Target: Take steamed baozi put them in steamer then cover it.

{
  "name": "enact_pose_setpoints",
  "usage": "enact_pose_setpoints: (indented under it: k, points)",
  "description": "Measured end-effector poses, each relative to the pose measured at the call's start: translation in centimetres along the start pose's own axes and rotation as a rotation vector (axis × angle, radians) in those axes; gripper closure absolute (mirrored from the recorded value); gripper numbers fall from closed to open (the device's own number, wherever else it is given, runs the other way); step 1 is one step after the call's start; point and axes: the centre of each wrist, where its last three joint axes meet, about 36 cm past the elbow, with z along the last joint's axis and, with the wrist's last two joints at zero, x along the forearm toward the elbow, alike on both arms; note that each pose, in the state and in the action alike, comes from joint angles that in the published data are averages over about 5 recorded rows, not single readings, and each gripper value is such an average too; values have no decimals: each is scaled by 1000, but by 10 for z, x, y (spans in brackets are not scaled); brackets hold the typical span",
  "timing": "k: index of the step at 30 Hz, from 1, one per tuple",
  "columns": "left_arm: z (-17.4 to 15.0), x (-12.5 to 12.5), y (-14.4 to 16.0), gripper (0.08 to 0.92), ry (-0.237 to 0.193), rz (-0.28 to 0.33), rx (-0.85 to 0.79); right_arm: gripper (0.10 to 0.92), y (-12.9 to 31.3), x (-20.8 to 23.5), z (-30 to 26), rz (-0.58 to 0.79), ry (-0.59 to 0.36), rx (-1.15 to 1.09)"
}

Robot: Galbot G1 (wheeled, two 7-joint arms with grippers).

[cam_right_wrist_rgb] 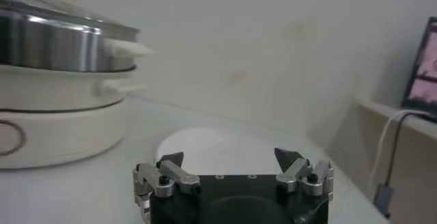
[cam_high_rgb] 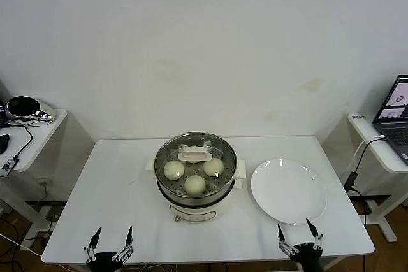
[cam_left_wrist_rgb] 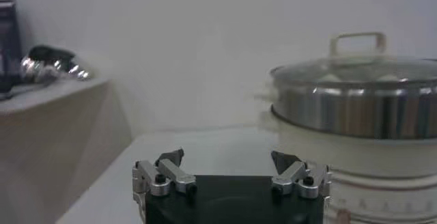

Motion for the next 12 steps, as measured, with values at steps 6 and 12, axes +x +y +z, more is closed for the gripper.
enact_pose_setpoints:
  k: [6, 12]
  points:
    - [9, 3, 7, 177, 16, -11, 10, 200, 4, 5, -3, -32, 6, -16]
    - [14, 3, 12, 177, 29, -14, 13, 200, 4, 5, -6, -36, 0, -23]
